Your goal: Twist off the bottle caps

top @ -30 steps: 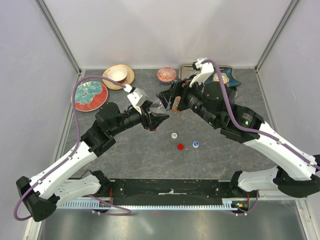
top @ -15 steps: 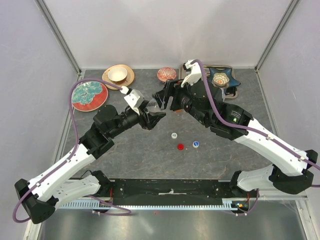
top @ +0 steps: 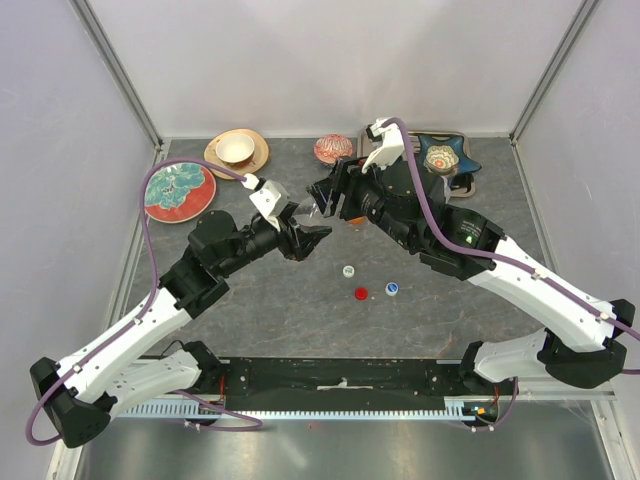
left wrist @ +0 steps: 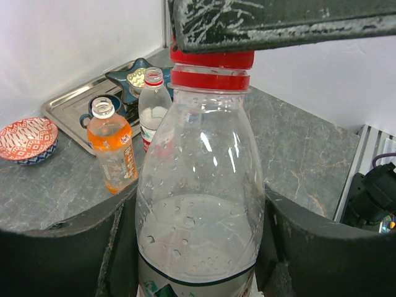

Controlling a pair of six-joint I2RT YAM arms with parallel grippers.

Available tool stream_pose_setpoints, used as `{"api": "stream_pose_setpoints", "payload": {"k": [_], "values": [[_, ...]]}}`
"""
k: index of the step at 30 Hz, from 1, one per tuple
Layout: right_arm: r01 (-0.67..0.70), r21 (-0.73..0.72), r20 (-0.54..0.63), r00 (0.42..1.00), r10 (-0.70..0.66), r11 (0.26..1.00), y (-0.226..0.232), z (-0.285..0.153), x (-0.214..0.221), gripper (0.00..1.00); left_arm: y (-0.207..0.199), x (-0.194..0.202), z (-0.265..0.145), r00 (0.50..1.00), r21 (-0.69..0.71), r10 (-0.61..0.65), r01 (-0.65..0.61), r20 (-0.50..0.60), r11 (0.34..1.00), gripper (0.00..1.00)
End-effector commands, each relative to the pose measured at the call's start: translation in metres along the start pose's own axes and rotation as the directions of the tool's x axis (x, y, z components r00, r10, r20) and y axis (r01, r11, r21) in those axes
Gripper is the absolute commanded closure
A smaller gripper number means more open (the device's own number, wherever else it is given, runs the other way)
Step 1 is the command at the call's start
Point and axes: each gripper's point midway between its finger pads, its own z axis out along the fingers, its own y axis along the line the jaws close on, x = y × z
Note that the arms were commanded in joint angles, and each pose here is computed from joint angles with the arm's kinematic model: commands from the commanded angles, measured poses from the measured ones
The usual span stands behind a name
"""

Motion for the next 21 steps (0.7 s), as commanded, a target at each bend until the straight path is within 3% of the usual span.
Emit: {"api": "stream_pose_setpoints", "payload": {"k": [1, 12, 21], "values": [[-0.016, -0.016, 0.025, 1.0, 0.017, 1.0, 0.006, 0.001, -0.006, 0.36, 0.002, -0.017, -0.001, 0.997, -0.015, 0.054, -0.053, 0.061, 0.998, 0.55], [-0.015, -0.014, 0.01, 1.0, 0.015, 1.0, 0.004, 0.002, 0.001, 0.37, 0.002, -0.019, -0.003, 0.996, -0.016, 0.053, -0.052, 0.069, 0.999, 0.55], [-0.017, -0.016, 0.0, 1.0, 0.017, 1.0, 0.003, 0.002, 0.005, 0.52, 0.001, -0.02, -0.004, 0.996, -0.016, 0.049, -0.048, 0.072, 0.999, 0.55]]}}
